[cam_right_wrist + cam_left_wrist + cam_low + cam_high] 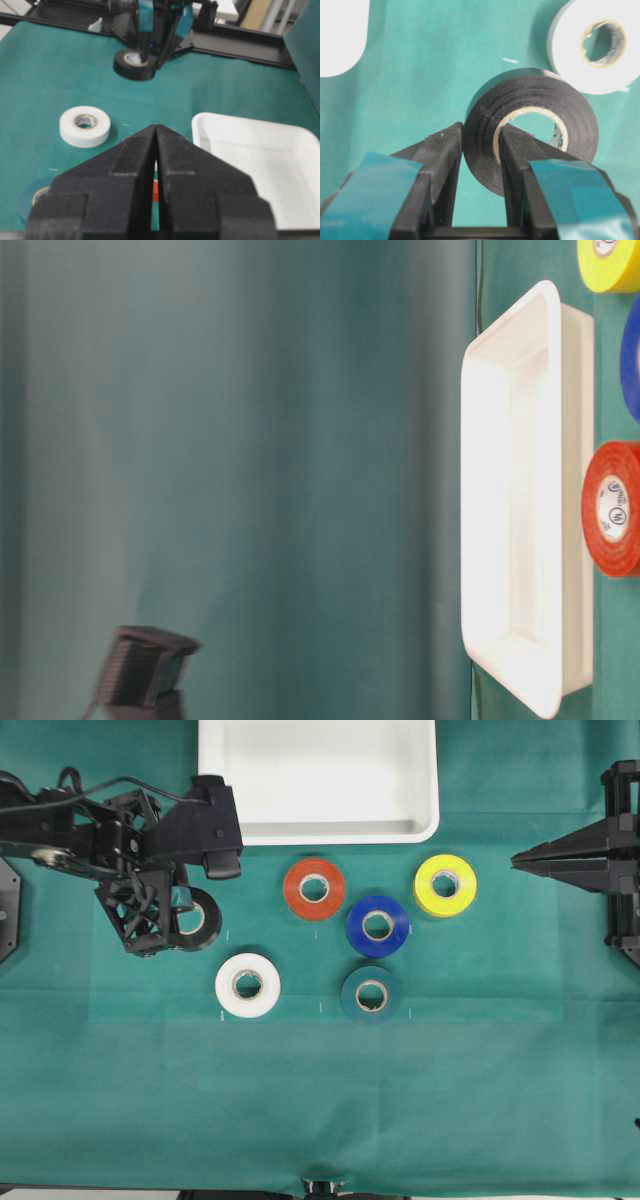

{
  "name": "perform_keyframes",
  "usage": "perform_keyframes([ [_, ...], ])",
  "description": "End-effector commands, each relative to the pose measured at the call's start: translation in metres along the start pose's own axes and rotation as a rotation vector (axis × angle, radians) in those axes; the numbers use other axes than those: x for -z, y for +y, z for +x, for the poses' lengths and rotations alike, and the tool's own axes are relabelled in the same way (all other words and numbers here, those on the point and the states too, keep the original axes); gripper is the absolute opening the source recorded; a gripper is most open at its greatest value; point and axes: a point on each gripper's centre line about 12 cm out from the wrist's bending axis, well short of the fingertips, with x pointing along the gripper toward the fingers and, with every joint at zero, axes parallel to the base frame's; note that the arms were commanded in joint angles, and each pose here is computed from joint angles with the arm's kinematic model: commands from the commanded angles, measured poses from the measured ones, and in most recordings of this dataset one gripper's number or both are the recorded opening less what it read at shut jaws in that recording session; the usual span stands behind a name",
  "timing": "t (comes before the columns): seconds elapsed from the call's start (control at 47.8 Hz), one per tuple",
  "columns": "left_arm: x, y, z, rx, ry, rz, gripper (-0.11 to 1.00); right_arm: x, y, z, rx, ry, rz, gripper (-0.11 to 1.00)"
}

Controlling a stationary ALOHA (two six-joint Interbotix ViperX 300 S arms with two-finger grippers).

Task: Pick up the tape from a random location and place it into the white case.
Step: 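Close the left gripper on the black roll's rim and lift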

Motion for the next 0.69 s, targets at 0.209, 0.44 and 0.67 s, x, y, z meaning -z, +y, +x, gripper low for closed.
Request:
perform_keyframes([
  [0.209,-0.010,-0.002,-0.053,0.009,-0.061,0.006,0.19,-0.012,0.000,0.002,0.000,-0.029,-0.003,0.00],
  [0.44,-0.011,-0.002,-0.074,0.010,-0.068,0.007,0.19,-0.012,0.000,0.002,0.000,-0.028,-0.002,0.00],
  [0.67,-0.014,-0.003,-0.085,0.012,-0.081,0.009,0.19,-0.012,0.000,0.002,0.000,-0.029,-0.002,0.00],
])
